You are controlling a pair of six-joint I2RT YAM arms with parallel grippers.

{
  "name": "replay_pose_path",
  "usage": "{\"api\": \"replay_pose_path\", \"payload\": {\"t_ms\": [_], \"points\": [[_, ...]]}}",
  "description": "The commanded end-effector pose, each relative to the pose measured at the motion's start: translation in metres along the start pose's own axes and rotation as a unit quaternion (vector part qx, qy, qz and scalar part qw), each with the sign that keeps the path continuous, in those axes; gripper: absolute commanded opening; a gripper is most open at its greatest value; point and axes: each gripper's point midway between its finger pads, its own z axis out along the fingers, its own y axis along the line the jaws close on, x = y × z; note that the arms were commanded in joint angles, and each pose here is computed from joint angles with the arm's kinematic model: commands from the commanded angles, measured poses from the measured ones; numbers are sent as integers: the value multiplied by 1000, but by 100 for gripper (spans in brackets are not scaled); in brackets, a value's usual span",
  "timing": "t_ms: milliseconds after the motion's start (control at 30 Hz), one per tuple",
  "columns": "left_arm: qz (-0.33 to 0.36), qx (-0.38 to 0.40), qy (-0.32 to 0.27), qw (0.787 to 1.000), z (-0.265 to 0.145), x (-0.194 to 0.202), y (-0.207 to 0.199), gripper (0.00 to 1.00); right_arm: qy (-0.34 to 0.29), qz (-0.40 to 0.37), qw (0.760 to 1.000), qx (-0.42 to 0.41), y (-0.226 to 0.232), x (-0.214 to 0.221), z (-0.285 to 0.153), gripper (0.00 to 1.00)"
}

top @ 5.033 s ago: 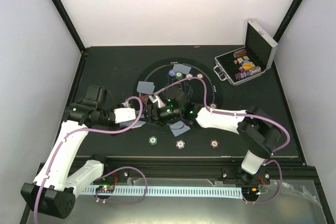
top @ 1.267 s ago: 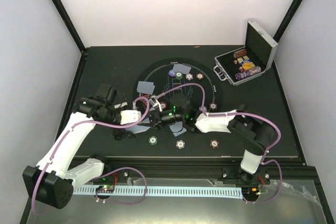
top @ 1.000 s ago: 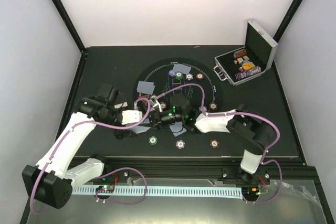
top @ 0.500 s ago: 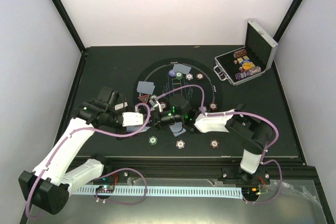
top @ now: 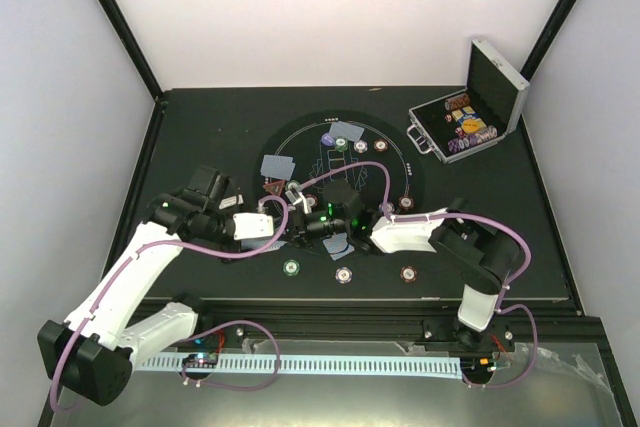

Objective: Distribute texas hold em gaming equipment

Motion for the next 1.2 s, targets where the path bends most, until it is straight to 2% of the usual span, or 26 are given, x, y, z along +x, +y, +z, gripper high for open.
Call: {"api": "replay_pose_path", "payload": {"t_ms": [0, 200, 300, 367, 433, 467, 533, 600, 867, 1067, 1167], "points": [[10, -14, -19, 1000, -8, -12, 5, 69, -1, -18, 1000, 5, 4, 2, 1, 1], [8, -10, -12, 1000, -4, -8, 4, 59, -5, -16, 1000, 5, 4, 1, 1, 1], [9, -10, -15, 1000, -1, -7, 3, 47, -7, -15, 1000, 3, 6, 0, 2, 1], [7, -14, -16, 1000, 1, -7, 5, 47, -9, -14, 1000, -5, 11, -1, 3, 1], [6, -21, -15, 1000, 3, -6, 8, 50, -10, -13, 1000, -9, 15, -1, 5, 1], [4, -23, -13, 1000, 3, -5, 8, 54, -13, -12, 1000, -9, 16, -1, 5, 1], [-1, -26, -8, 1000, 4, -3, 10, 70, -17, -13, 1000, -11, 20, -1, 5, 1], [-6, -23, 2, 1000, 5, -1, 9, 75, -20, -15, 1000, -11, 22, -1, 5, 1], [-12, -14, 6, 1000, 6, 0, 6, 76, -20, -13, 1000, -7, 20, -1, 7, 1], [-18, -15, 9, 1000, 7, 0, 7, 63, -19, -12, 1000, 0, 16, 0, 9, 1], [-22, -15, 11, 1000, 6, 1, 7, 53, -18, -12, 1000, 6, 12, 0, 9, 4]]}}
